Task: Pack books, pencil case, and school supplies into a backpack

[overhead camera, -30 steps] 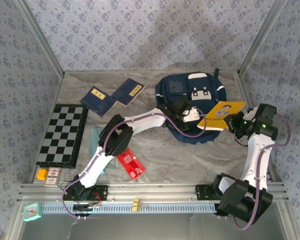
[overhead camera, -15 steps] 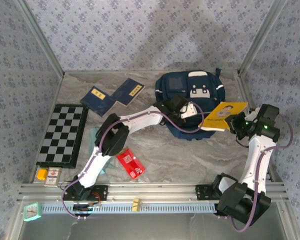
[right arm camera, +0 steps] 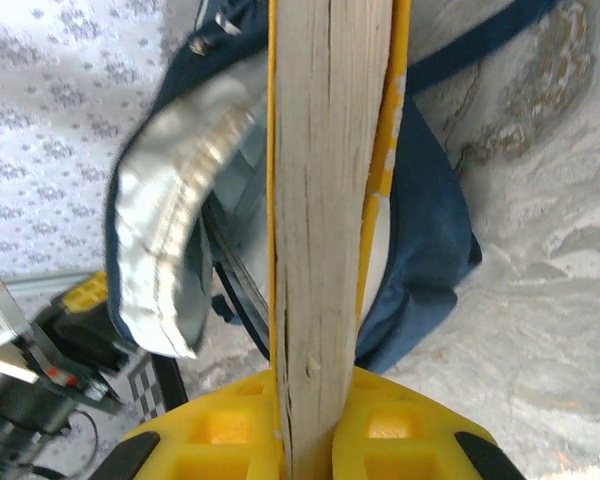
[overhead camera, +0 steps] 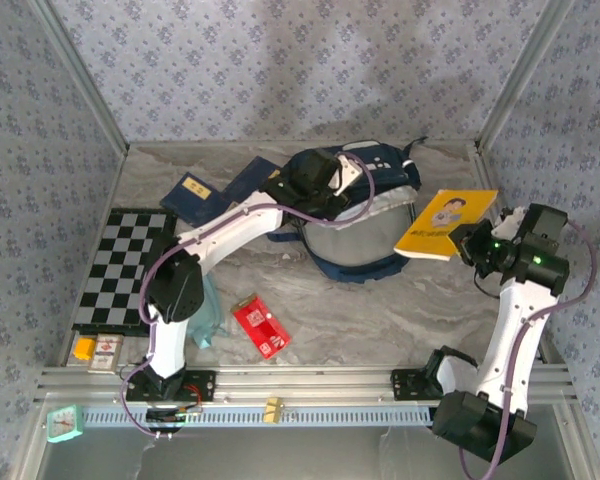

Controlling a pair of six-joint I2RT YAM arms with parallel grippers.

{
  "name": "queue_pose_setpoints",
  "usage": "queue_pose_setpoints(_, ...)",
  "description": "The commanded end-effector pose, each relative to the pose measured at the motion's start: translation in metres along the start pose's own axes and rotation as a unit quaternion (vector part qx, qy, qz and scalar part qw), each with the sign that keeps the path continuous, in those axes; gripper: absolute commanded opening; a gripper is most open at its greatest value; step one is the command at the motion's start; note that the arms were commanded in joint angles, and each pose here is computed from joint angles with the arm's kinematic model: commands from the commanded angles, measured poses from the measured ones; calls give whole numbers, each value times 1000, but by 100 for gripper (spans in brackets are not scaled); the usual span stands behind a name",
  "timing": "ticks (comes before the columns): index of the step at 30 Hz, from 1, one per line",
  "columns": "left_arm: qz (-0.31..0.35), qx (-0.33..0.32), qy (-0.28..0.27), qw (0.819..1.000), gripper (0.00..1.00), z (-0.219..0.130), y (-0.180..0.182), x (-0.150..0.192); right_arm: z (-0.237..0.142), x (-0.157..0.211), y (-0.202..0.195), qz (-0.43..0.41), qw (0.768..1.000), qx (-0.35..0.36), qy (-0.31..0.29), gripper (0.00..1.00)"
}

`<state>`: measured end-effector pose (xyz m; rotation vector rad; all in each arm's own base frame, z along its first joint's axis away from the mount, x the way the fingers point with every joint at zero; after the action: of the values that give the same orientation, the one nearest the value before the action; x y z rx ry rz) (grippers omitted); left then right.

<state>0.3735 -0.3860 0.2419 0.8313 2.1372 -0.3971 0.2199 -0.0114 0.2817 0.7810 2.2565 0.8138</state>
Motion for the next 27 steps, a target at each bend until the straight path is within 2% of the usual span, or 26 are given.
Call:
queue_pose_setpoints(1,-66,-11,-68,995,0,-38,15,-47,-9,18,8,-26,999,-9,21,0)
queue_pose_setpoints(7,-49,33,-87,994,0,-52,5,-60,17,50,9,-37,995,-48,79,0)
queue_pose_setpoints(13,-41,55,-89,994,0,-61,-1,-61,68,70,35,-78,982,-121,126,0)
queue_pose_setpoints(19,-44,88,-106,990,0,-74,-8,-63,121,63,54,-106,974,-169,112,0)
queue_pose_setpoints(27,-59,99,-111,987,0,-81,-9,-58,187,49,54,-117,975,-163,94,0)
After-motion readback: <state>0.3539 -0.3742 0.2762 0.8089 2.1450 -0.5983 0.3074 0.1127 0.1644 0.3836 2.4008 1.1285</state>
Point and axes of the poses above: each hand's point on the last joint's axis, 136 mm out from that joint toward the fingers, its own z axis out along the fingers, its own y axis along the line the jaws close on, x = y × z, the point moved 3 cm from there along -z, back along the fingers, and after that the axes turned 6 degrees about -z, right-handed, at the moved point
